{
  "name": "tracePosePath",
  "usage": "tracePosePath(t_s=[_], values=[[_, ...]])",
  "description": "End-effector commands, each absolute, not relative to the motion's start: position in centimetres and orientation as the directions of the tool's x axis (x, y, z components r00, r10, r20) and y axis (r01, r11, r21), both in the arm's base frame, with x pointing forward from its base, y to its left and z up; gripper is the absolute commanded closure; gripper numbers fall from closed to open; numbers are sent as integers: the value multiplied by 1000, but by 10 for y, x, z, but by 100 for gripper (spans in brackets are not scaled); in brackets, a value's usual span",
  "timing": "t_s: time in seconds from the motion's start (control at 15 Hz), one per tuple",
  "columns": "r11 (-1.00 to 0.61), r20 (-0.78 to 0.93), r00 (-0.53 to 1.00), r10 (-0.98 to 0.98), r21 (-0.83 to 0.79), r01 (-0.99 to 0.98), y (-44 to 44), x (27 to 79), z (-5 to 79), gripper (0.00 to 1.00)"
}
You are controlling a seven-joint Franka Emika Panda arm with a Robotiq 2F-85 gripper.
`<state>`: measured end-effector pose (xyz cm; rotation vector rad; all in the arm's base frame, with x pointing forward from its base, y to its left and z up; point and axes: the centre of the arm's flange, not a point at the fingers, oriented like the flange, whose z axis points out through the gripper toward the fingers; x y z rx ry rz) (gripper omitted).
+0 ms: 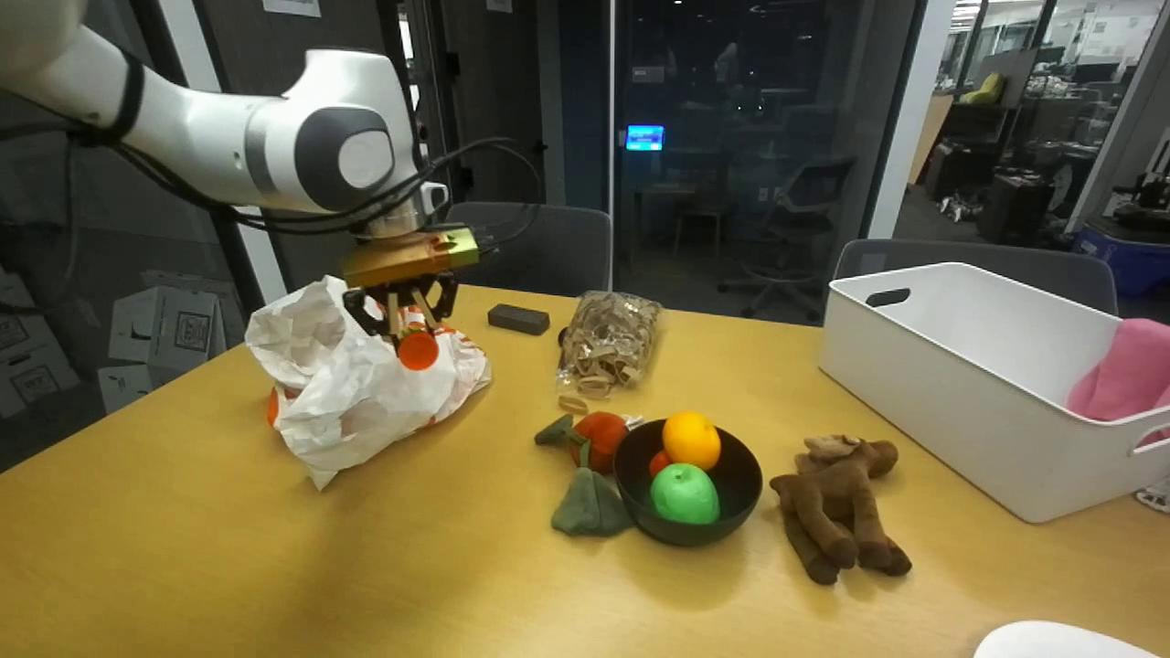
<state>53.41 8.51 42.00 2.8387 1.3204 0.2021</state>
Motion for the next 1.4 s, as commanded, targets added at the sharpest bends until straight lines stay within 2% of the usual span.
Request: tracePosePath(t_s=[0.0, 0.33, 0.67, 0.87, 1.07, 1.33], values=[[-511, 206, 501, 841, -8, 860, 125, 534, 439, 82], [-351, 291, 405, 867, -221, 910, 152, 543, 425, 82], [-264, 267, 431, 862, -490, 831, 157, 559, 384, 82], [-254, 255, 388, 886, -433, 865, 163, 565, 352, 82], [-344, 252, 401, 881, -241, 908, 167, 584, 332, 82], [-341, 201, 335, 920, -8, 940, 163, 598, 327, 82]])
